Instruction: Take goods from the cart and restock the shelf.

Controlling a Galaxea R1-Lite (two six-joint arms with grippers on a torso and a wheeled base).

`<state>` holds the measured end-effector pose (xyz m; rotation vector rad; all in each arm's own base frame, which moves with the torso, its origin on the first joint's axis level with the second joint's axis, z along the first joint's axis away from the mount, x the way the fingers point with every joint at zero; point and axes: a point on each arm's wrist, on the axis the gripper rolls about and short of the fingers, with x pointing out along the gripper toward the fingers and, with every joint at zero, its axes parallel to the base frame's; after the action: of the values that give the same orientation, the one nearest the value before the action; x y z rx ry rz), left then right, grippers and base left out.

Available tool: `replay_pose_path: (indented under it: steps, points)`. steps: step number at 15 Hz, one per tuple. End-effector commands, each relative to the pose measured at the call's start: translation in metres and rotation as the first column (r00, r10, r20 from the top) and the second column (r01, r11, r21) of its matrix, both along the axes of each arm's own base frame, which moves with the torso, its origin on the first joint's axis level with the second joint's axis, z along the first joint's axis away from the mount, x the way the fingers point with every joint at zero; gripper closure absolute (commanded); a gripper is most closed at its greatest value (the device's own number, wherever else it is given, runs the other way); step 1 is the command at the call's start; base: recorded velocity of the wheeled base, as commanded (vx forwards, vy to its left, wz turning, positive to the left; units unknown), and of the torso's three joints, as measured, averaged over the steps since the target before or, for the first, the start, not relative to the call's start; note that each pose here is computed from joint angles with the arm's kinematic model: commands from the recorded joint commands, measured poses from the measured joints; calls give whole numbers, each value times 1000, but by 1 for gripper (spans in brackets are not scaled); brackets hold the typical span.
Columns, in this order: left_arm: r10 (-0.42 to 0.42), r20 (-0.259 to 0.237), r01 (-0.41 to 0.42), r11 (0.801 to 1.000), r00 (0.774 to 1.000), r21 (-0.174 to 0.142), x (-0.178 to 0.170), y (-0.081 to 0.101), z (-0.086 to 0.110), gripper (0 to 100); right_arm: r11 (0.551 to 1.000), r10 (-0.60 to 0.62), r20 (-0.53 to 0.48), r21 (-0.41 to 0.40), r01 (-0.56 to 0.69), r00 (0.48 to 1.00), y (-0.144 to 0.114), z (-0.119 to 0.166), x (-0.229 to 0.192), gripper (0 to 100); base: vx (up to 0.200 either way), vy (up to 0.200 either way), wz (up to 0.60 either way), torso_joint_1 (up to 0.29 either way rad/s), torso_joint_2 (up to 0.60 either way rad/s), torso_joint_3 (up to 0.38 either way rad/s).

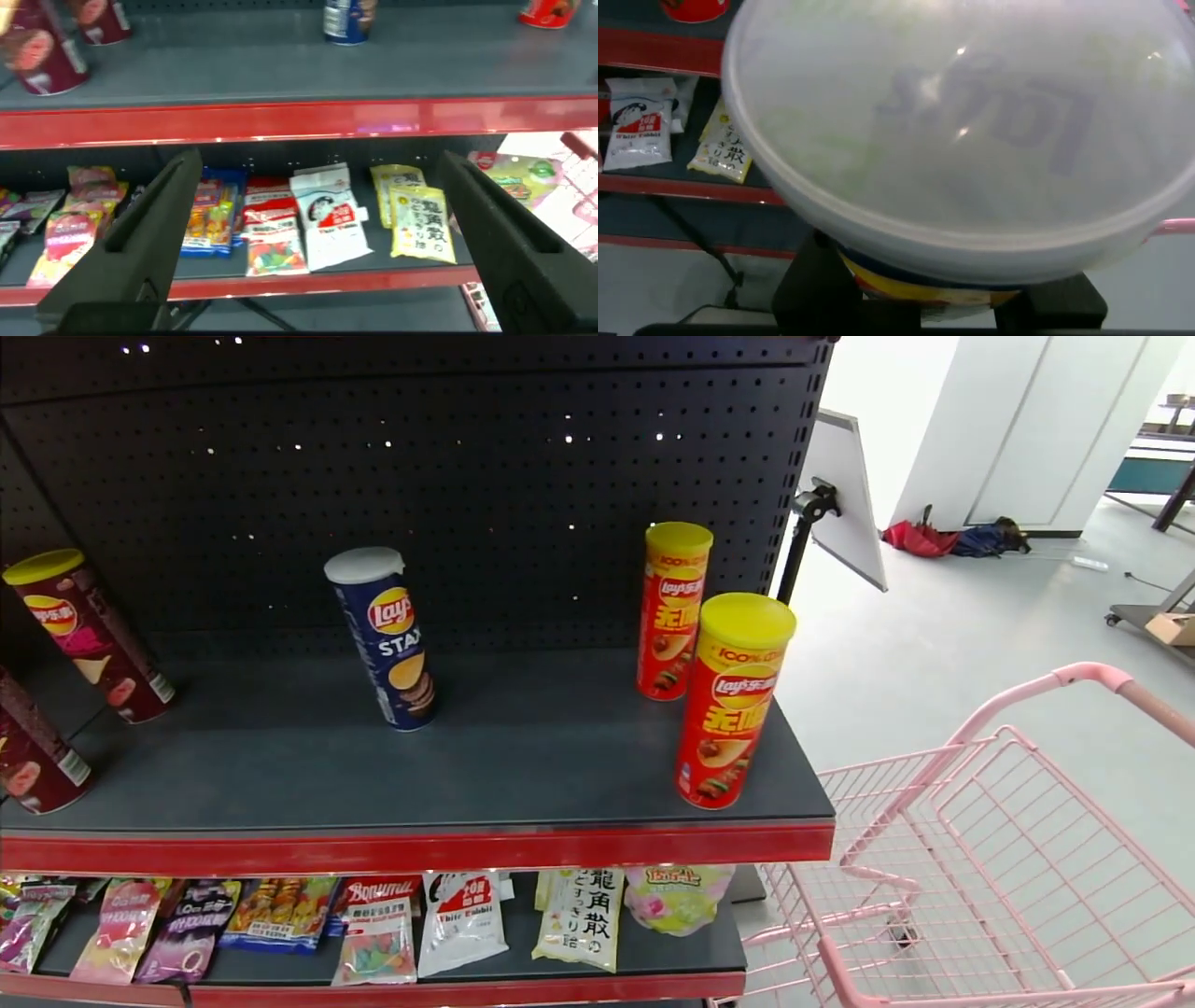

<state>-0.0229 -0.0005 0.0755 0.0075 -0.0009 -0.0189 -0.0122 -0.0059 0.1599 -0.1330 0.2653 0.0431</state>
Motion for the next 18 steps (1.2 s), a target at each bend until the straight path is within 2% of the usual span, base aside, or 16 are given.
replay_pose_path:
  steps: [1,5,18]
  points:
    - [1,-1,-1,1000,1000,0,0,0,0,0,1000,2,8,3,-2,1000,0,0,-1,100,0,200,0,-12,-2,-2]
    - [1,-1,-1,1000,1000,0,0,0,0,0,992,87,31,87,-90,996,1,-2,-7,100,0,200,0,1,4,4]
    - [1,-1,-1,1000,1000,0,0,0,0,0,992,97,27,84,-99,995,1,-2,-6,100,0,200,0,2,2,1]
